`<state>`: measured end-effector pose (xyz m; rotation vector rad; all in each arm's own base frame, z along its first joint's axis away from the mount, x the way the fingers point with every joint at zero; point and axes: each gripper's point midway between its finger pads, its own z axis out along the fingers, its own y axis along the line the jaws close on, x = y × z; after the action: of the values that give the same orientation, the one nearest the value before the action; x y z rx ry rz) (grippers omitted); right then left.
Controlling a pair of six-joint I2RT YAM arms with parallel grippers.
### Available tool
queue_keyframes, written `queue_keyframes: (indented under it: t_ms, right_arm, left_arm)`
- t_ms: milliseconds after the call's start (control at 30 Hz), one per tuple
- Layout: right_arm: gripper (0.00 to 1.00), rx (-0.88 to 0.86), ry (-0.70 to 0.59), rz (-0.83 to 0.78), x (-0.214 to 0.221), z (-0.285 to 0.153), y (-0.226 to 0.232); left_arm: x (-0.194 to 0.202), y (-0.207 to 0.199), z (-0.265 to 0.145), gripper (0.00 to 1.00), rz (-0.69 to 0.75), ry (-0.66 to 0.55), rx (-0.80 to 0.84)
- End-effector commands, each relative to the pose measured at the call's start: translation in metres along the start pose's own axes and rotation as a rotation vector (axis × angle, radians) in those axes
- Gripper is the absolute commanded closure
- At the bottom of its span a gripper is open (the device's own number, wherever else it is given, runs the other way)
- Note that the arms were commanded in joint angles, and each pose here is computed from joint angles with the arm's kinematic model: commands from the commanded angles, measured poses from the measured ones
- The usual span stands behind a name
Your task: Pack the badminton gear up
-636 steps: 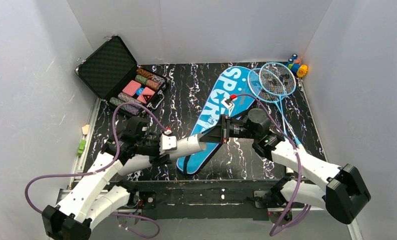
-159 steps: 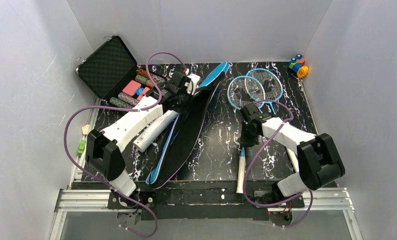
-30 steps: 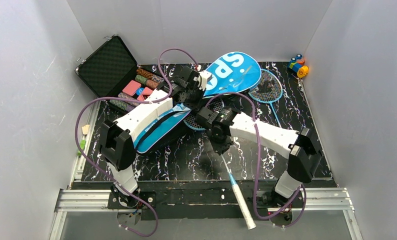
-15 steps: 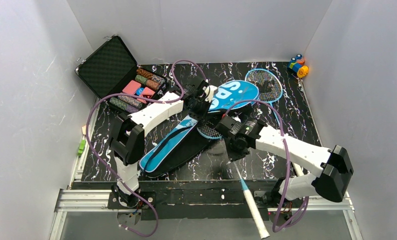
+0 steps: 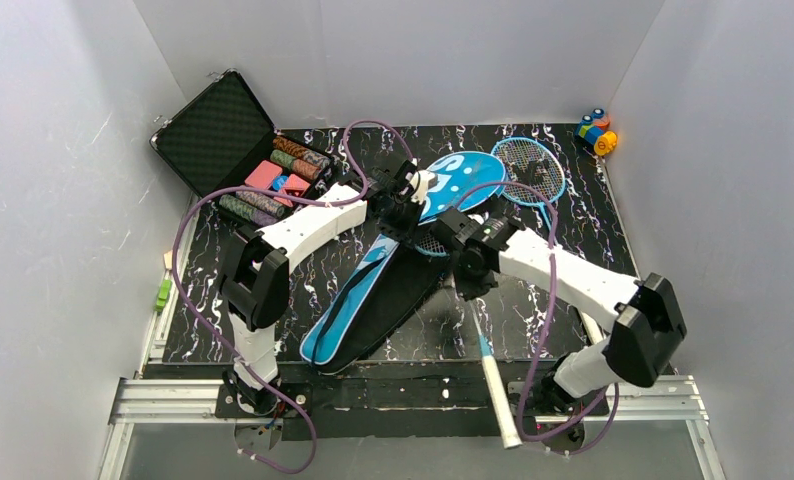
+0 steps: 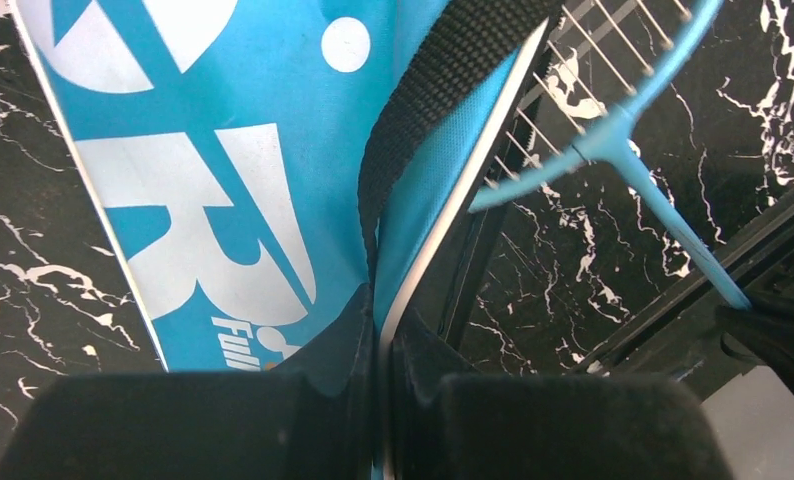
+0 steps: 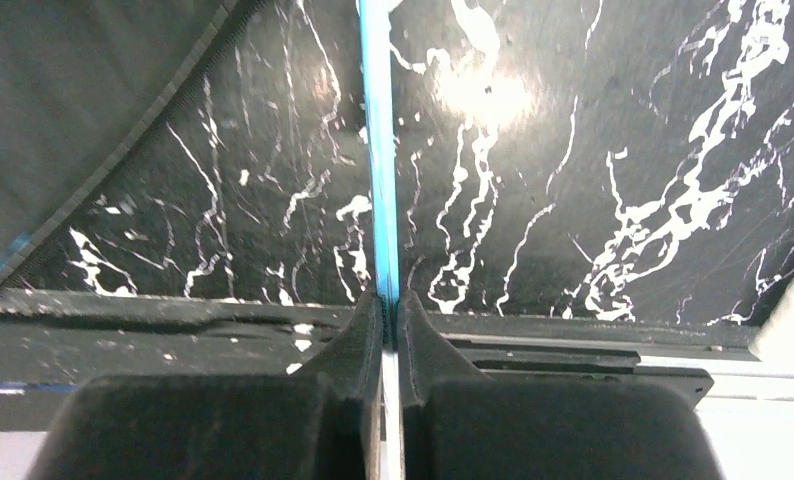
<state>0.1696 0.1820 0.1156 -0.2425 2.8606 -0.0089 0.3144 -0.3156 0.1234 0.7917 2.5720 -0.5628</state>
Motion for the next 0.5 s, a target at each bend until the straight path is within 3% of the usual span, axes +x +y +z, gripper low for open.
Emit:
queue_keyframes:
  t_ms: [0,467]
  right_arm:
    - [0.99,0.001,-0.135,0.067,-0.054,-0.009,0.012]
    - [0.99,-0.121,-0.241,0.16,-0.136,-0.005,0.076]
  left_arm:
    - [-0.006,-0.02,-0.02,1.0,-0.008,-0.012,0.098]
    - [-0.006,-0.058,-0.033,1.0,0.005,0.006,0.311]
